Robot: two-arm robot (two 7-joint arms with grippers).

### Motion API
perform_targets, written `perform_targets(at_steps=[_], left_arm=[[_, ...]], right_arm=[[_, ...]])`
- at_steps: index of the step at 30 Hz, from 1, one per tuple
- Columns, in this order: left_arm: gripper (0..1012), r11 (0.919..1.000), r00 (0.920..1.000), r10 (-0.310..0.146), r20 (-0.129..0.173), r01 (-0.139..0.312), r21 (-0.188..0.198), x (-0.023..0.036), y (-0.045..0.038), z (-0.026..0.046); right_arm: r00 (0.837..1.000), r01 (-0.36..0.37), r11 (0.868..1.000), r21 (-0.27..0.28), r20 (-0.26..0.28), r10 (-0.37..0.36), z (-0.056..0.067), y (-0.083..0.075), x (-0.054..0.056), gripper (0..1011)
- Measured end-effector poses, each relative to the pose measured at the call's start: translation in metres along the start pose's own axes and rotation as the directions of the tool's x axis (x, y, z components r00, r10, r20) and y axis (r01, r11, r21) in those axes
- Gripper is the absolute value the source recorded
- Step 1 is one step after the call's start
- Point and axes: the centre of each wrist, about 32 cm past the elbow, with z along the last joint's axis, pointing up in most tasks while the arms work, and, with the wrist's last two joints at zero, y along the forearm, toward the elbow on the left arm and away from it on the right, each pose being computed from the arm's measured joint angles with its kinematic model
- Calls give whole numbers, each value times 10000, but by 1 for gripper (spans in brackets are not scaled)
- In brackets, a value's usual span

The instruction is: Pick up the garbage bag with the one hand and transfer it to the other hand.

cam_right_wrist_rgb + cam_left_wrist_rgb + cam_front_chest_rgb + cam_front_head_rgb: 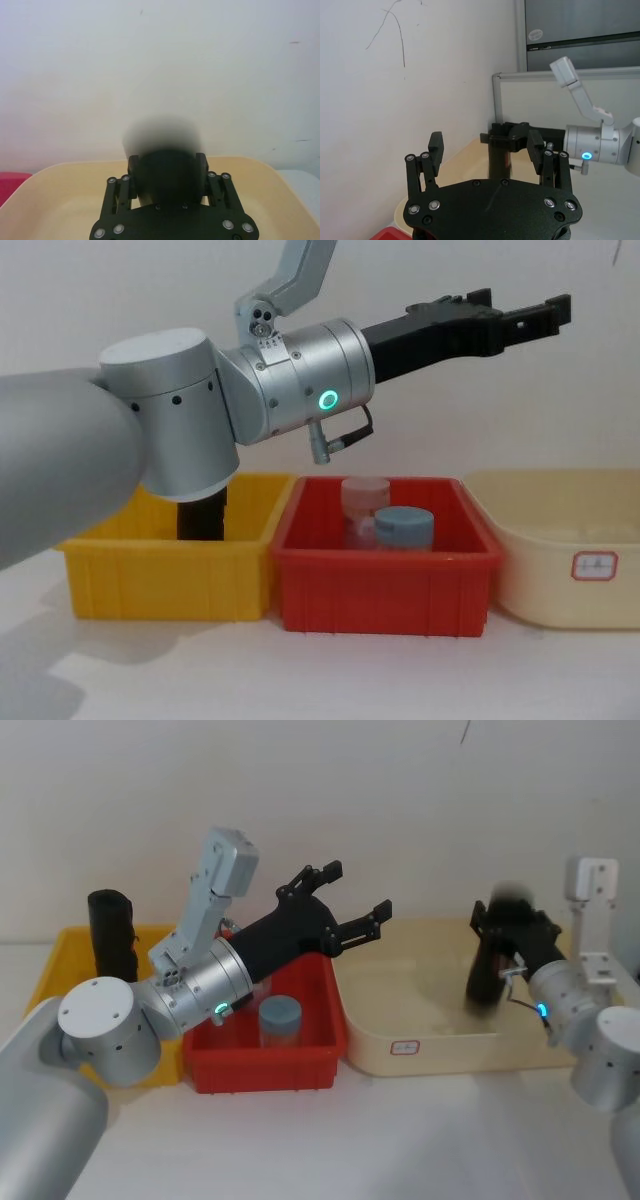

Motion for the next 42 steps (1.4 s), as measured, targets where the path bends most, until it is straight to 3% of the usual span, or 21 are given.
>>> perform_targets(at_steps=[7, 13, 27, 35, 42], left_arm=[[1000, 10000, 10000, 1, -1, -1, 0, 0, 0, 0], [1000, 10000, 10000, 1, -1, -1, 0, 0, 0, 0], [1000, 9997, 9996, 238, 131, -237, -50, -19, 49, 14], [1000, 9947, 9932, 1026, 553, -1019, -151, -88, 224, 49], [1000, 9831, 9786, 1824, 947, -1803, -307, -178, 421, 107]], right_arm=[[9994, -244, 9996, 121, -244, 247, 84, -112, 144, 873], [9973, -668, 9976, 198, -307, 674, 135, -198, 166, 1002], [9860, -1615, 9860, 409, -353, 1630, 240, -409, 80, 1000], [9716, -2347, 9718, 241, -236, 2353, 232, -528, -49, 1000], [9555, -2949, 9555, -21, -126, 2948, 187, -603, -188, 999]])
